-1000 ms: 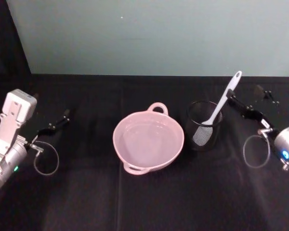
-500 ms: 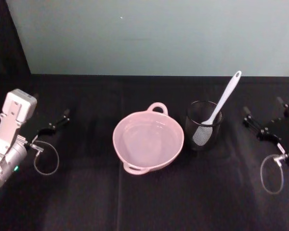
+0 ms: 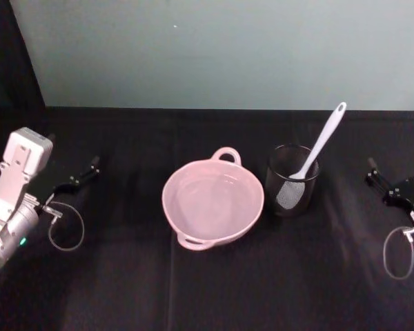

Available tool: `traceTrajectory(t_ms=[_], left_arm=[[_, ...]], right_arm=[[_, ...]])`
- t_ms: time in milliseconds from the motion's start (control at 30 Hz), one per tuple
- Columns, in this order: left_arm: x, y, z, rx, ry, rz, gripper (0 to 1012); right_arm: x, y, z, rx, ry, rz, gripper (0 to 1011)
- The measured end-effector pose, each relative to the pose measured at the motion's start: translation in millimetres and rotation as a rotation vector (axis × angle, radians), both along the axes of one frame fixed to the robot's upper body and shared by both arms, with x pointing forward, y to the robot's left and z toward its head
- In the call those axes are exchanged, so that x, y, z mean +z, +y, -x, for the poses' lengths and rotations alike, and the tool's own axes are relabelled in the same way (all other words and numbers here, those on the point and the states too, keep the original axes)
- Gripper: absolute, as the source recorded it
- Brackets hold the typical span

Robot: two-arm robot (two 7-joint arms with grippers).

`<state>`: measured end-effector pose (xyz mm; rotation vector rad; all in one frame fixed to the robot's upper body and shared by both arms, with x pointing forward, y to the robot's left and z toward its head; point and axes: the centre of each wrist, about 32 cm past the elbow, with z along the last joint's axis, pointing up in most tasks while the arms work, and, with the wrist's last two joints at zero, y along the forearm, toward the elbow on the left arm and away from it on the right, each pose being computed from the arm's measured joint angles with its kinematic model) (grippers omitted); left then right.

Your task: Use the one hand to pick up the spoon and stir the clear water in the bowl.

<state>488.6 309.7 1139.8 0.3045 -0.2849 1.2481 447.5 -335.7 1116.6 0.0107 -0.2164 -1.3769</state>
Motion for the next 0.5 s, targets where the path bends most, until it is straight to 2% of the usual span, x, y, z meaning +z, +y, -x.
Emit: traceTrajectory(t_ms=[500], left_arm=[[0.0,0.0,0.0,0.000,0.000,0.000,1011]], right_arm=[[1.2,0.5,1.3,0.005,-0.001,0.002,1003]])
